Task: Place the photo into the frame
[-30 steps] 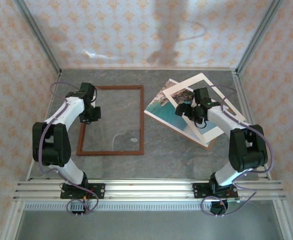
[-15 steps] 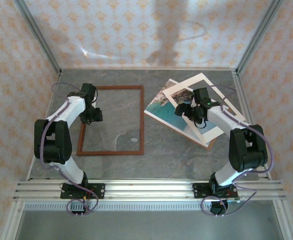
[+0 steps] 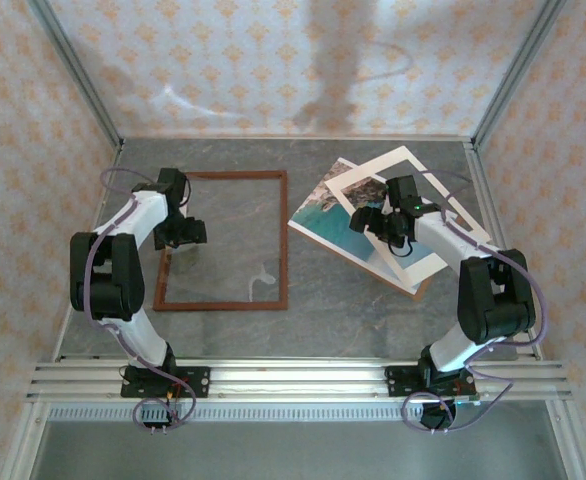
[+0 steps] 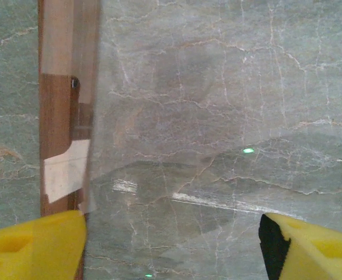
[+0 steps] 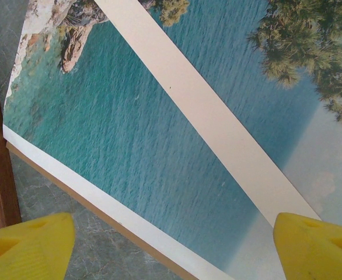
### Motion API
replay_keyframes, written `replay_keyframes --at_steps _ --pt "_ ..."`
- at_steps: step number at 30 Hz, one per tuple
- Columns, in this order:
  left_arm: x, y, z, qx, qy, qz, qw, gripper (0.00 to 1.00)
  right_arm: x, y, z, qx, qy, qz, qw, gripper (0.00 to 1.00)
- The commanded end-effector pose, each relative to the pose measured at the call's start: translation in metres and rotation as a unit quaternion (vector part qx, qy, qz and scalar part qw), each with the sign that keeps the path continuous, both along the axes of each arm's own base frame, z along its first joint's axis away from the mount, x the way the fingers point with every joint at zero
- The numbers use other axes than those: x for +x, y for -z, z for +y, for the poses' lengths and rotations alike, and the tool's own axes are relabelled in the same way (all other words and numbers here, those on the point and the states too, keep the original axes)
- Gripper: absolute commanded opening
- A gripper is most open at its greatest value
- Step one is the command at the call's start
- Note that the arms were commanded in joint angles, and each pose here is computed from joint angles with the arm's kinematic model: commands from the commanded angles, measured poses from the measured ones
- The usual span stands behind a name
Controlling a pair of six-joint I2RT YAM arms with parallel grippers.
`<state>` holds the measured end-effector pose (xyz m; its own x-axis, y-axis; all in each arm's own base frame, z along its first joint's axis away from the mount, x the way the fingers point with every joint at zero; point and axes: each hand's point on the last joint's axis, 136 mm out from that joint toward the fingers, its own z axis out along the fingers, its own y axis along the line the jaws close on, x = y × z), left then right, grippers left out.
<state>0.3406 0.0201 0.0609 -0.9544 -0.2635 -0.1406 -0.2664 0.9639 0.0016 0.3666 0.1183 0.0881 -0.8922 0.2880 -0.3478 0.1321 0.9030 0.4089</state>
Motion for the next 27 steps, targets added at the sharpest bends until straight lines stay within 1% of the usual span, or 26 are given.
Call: replay_keyframes --at_steps 1,8,17,20,23,25,27 --pt "-0.002 -0.003 0.008 0.01 -0.002 0.006 1.0 0.83 0.005 -0.009 0.002 -0.006 -0.009 -0.017 1.0 0.88" --pt "-0.003 -0.009 0.019 0.026 -0.012 -0.002 1.0 0.9 0.005 -0.01 0.002 -0.007 -0.009 -0.018 1.0 0.88" --pt "-0.003 -0.019 0.028 0.033 -0.031 -0.021 0.999 0.91 0.005 -0.011 0.004 -0.005 -0.011 -0.019 1.0 0.88" --pt "0.0 -0.026 0.021 0.009 -0.043 -0.037 0.998 0.89 0.005 -0.013 0.006 -0.003 -0.012 -0.021 1.0 0.88" --pt "0.007 -0.043 0.006 -0.039 -0.069 -0.078 0.994 0.85 0.003 -0.019 0.015 0.0 -0.023 -0.027 0.999 0.88" --pt "0.013 -0.058 -0.004 -0.078 -0.098 -0.12 0.985 0.84 0.002 -0.024 0.025 0.0 -0.033 -0.036 0.999 0.88" --pt "0.021 -0.075 -0.016 -0.125 -0.137 -0.178 0.966 0.83 0.001 -0.029 0.035 -0.004 -0.042 -0.048 0.998 0.88"
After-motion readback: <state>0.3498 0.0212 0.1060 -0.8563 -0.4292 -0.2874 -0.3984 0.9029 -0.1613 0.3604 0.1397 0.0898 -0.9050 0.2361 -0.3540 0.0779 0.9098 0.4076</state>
